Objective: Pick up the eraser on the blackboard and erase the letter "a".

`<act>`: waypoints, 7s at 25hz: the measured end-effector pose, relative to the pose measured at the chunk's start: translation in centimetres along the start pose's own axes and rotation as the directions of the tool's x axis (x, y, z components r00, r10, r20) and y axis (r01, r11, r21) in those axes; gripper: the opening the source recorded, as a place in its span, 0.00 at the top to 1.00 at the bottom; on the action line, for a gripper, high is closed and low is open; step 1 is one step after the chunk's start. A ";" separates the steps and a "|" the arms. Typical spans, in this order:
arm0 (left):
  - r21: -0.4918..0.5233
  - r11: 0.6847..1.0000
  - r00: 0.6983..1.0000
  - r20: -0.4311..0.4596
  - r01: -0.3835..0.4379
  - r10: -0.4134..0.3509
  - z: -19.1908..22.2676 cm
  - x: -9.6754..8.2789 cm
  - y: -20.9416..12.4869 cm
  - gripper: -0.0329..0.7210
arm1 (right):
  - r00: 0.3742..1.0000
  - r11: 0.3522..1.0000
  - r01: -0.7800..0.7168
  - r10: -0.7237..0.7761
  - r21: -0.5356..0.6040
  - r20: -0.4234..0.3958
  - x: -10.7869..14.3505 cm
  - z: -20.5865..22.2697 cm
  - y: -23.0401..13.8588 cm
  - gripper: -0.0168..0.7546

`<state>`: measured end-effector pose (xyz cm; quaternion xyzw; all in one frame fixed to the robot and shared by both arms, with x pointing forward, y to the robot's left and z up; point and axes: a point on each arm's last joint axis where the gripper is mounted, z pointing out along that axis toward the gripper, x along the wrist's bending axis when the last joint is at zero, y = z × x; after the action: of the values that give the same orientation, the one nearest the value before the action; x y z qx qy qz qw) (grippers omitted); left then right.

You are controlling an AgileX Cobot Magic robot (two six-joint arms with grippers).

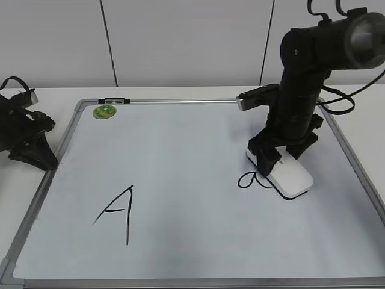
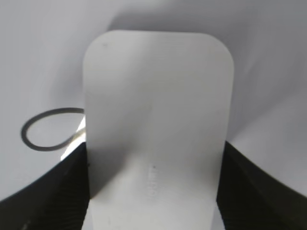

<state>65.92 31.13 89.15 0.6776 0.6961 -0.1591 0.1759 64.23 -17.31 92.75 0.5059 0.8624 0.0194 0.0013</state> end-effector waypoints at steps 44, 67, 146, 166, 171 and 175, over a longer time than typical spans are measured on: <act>-0.001 1.000 1.000 0.007 0.005 -0.005 0.1 0.0 0.0 0.90 | 0.998 0.998 0.051 -0.051 0.021 0.029 0.3 -1.0 1.6 0.29; 0.000 1.000 1.000 -0.006 0.015 -0.015 -0.3 0.9 -0.1 0.90 | 0.955 0.944 -0.285 0.294 -0.165 0.029 -7.9 -11.5 -3.8 0.29; -0.205 0.975 0.983 -0.181 -0.082 0.044 -12.2 -4.6 2.2 0.31 | 0.902 0.821 -0.386 0.432 -0.420 0.016 -10.0 -21.0 -6.3 0.21; -0.438 0.794 0.900 -0.304 -0.422 0.311 -25.3 -20.2 -14.1 0.32 | 0.910 0.811 -0.320 0.408 -0.491 0.080 -0.9 -25.0 -22.7 0.21; -0.410 0.819 0.909 -0.293 -0.401 0.298 -24.1 -18.5 -20.7 0.32 | 0.906 0.779 -0.308 0.415 -0.546 0.081 1.1 -25.4 -26.2 0.21; -0.394 0.829 0.908 -0.299 -0.396 0.292 -22.5 -16.5 -26.1 0.32 | 0.895 0.726 -0.324 0.444 -0.607 0.053 3.0 -25.7 -29.3 0.21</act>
<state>39.55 26.04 116.22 0.7474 0.5946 0.1175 0.2721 36.64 -29.81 117.46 0.6480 0.6855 0.2332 0.2364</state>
